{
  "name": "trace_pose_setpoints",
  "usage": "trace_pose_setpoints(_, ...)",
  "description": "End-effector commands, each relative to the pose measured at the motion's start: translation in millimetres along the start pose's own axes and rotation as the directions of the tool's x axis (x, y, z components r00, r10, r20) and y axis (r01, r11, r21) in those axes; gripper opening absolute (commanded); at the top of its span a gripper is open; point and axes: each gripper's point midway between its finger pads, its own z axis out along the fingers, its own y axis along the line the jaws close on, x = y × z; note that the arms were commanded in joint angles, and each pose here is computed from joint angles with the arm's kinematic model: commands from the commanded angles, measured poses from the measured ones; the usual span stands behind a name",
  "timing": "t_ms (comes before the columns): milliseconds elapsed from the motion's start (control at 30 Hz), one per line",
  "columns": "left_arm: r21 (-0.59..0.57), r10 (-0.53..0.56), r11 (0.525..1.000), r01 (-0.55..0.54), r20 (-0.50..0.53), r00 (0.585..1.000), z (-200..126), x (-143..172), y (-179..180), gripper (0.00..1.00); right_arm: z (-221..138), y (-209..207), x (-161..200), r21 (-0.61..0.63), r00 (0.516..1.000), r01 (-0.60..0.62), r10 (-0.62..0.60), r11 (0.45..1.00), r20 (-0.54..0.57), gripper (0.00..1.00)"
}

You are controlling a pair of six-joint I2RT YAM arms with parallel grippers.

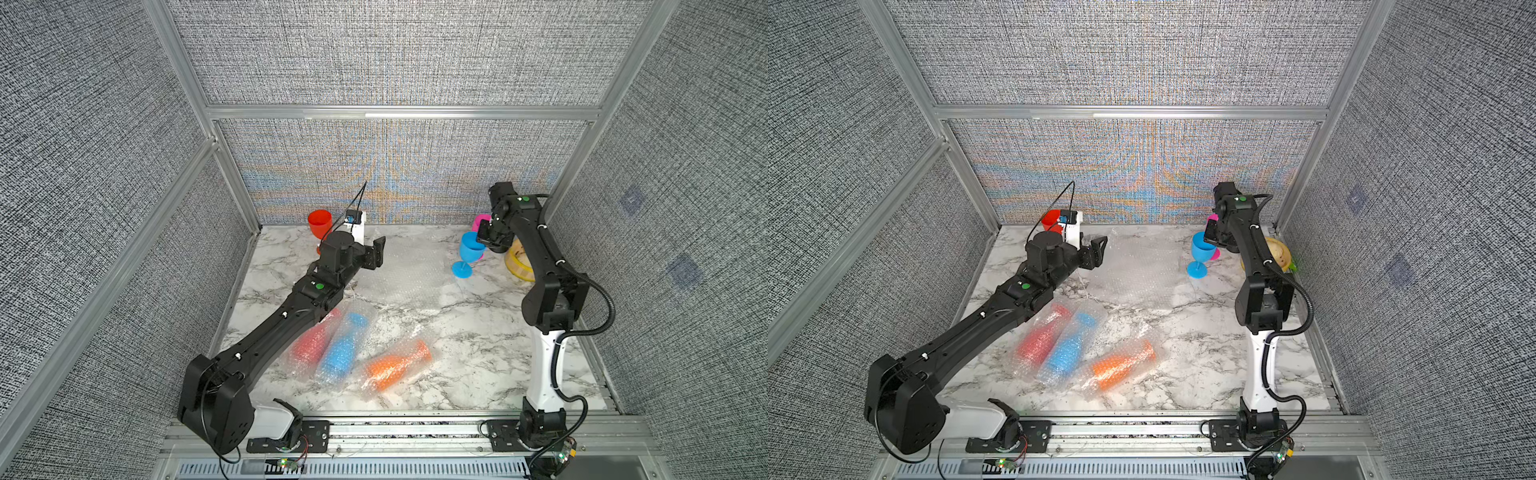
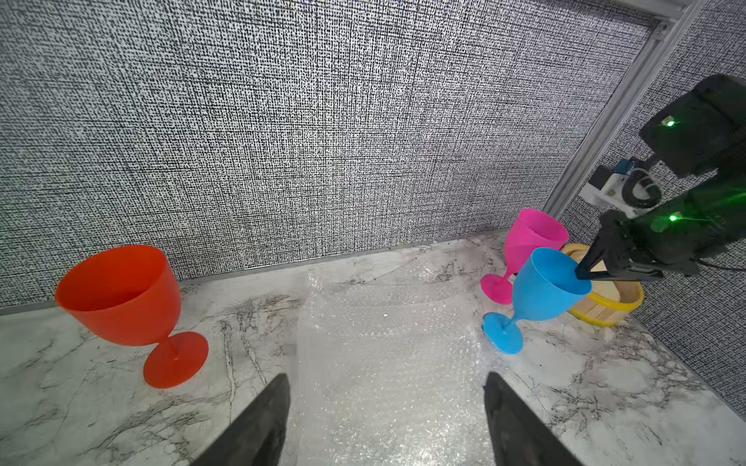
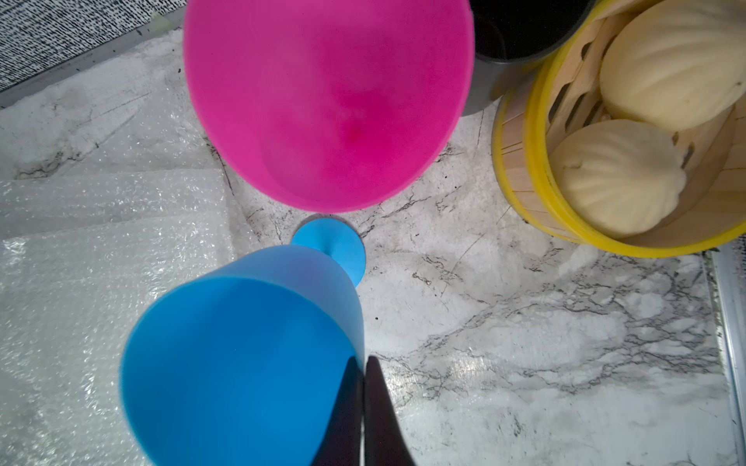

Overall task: Unpack wine glasses from bubble wrap
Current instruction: Place the wine glass at the center of the board.

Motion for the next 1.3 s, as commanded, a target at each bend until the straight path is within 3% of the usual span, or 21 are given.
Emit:
trace_pose_setpoints(0,0.011,0.001,1.0,-0.001,0.009,1.0,0.8,-3.4,-1.6,0.74,0.3,3.6,-4.0,-0.006,1.0,-0.014,0.014,1.0,0.015,0.0)
trace_pose_setpoints(267,0.012,-0.005,1.0,0.005,0.005,1.0,1.9,-2.7,-0.7,0.74,5.0,8.9,-8.3,-0.018,1.0,-0.015,0.015,1.0,0.019,0.01)
trace_pose_setpoints(533,0.016,-0.012,1.0,0.012,-0.003,1.0,4.6,-1.1,1.0,0.74,2.1,12.5,-9.5,-0.037,1.0,-0.014,0.015,0.999,0.021,0.32)
trace_pose_setpoints(800,-0.003,-0.039,0.999,0.039,-0.017,0.999,8.7,3.4,10.9,0.75,-39.4,13.4,-19.1,-0.071,0.995,0.012,-0.005,0.997,0.098,0.49)
trace_pose_setpoints(900,0.019,-0.1,0.995,0.1,-0.023,0.995,12.2,6.2,14.7,0.76,-56.9,14.1,-17.1,-0.093,0.993,0.018,-0.007,0.995,0.119,0.53)
trace_pose_setpoints(1100,0.005,-0.129,0.991,0.13,-0.134,0.983,22.1,21.9,17.9,0.77,-87.2,31.3,14.4,-0.154,0.989,0.074,-0.052,0.985,0.141,0.53)
trace_pose_setpoints(1267,-0.001,-0.059,0.998,0.061,-0.222,0.973,23.4,40.8,5.4,0.79,-102.1,65.0,66.9,-0.253,0.978,0.186,-0.153,0.949,0.144,0.53)
